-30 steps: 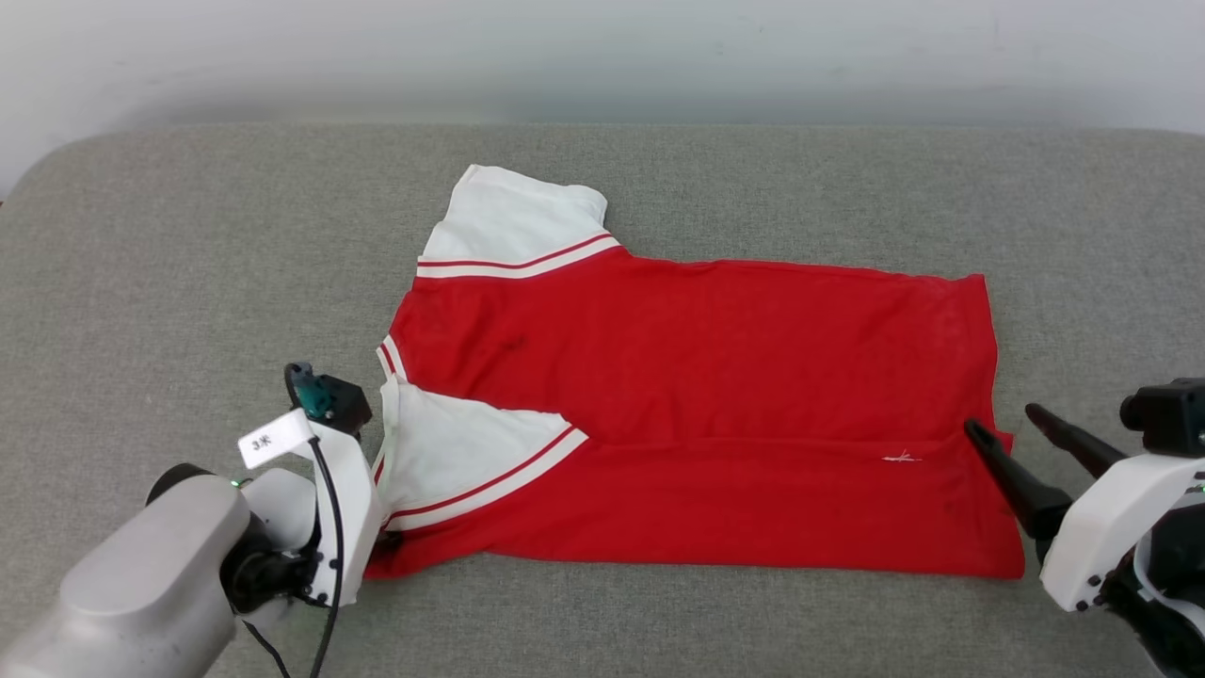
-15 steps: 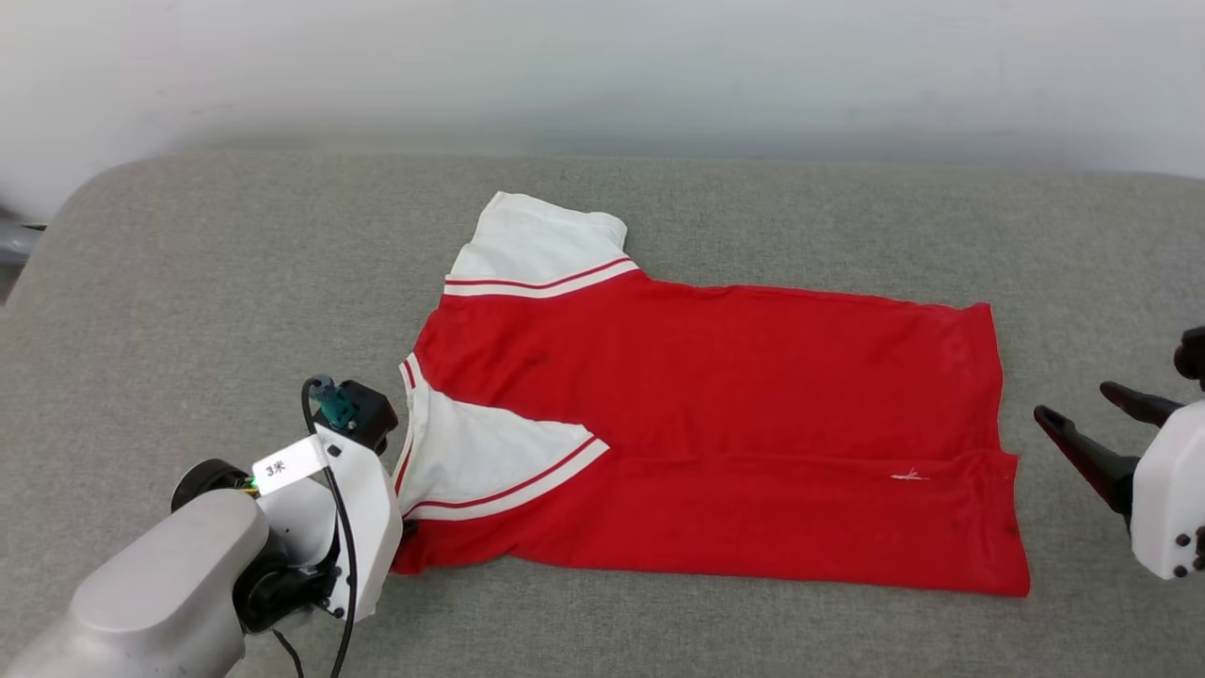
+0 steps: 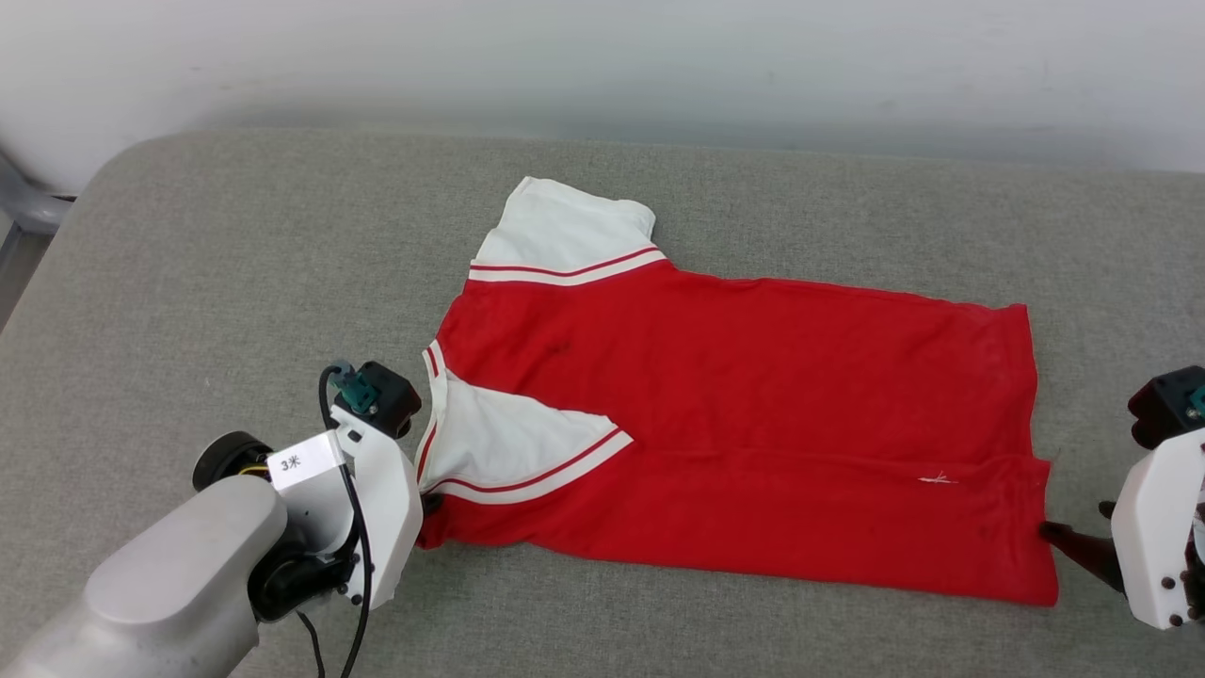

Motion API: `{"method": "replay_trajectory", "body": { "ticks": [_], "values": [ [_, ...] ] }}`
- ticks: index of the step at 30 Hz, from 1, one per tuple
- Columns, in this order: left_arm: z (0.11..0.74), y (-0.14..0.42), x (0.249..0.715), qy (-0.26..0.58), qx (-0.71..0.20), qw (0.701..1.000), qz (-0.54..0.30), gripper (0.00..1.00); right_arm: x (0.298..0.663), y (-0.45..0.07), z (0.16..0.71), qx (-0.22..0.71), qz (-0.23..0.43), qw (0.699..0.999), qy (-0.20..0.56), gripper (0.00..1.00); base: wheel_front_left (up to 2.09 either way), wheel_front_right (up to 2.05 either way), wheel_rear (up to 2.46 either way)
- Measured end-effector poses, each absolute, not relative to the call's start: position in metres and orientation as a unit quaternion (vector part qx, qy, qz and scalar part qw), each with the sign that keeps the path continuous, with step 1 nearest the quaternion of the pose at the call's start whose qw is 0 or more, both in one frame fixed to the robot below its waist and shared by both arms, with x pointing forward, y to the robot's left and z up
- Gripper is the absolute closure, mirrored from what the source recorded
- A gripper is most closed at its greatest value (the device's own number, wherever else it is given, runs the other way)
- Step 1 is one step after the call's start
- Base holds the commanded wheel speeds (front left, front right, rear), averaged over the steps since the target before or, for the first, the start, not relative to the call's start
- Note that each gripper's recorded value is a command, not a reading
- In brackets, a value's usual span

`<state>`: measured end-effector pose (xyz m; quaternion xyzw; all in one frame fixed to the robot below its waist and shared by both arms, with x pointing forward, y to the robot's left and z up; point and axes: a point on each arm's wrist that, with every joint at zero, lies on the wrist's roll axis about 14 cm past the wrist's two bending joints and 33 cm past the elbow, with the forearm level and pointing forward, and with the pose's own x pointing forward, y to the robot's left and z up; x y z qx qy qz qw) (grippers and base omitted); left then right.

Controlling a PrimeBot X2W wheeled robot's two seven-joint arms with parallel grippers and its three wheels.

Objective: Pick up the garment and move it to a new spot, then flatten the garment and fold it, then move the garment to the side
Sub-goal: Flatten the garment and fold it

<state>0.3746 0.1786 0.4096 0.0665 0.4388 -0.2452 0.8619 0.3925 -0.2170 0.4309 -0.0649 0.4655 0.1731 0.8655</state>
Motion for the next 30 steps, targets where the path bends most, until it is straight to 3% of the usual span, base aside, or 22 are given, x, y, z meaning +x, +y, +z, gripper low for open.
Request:
{"method": "replay_trajectory", "body": {
  "ticks": [11,17,18,19,20,30],
  "values": [
    [0.401,0.181,0.381,0.442,0.068,0.861,-0.243,1.0,0.369,-0.202,0.368,-0.049,0.182,0.825,0.534,0.0,0.0,0.0,0.0],
    [0.397,0.18,0.384,0.444,0.066,0.86,-0.244,1.0,0.365,-0.199,0.353,-0.048,0.185,0.821,0.538,0.0,0.0,0.0,0.0],
    [0.397,0.18,0.384,0.443,0.066,0.86,-0.244,1.0,0.365,-0.198,0.353,-0.046,0.185,0.823,0.535,0.24,0.0,0.0,0.0],
    [0.397,0.18,0.385,0.442,0.065,0.861,-0.244,1.0,0.366,-0.197,0.353,-0.044,0.186,0.827,0.529,0.87,0.0,0.0,0.0],
    [0.398,0.18,0.385,0.441,0.065,0.862,-0.243,1.0,0.367,-0.197,0.355,-0.043,0.187,0.83,0.524,1.0,0.0,0.0,0.0],
    [0.415,0.184,0.379,0.409,0.052,0.88,-0.237,1.0,0.381,-0.193,0.394,-0.028,0.194,0.878,0.437,1.0,0.0,0.0,0.0]
  ]
}}
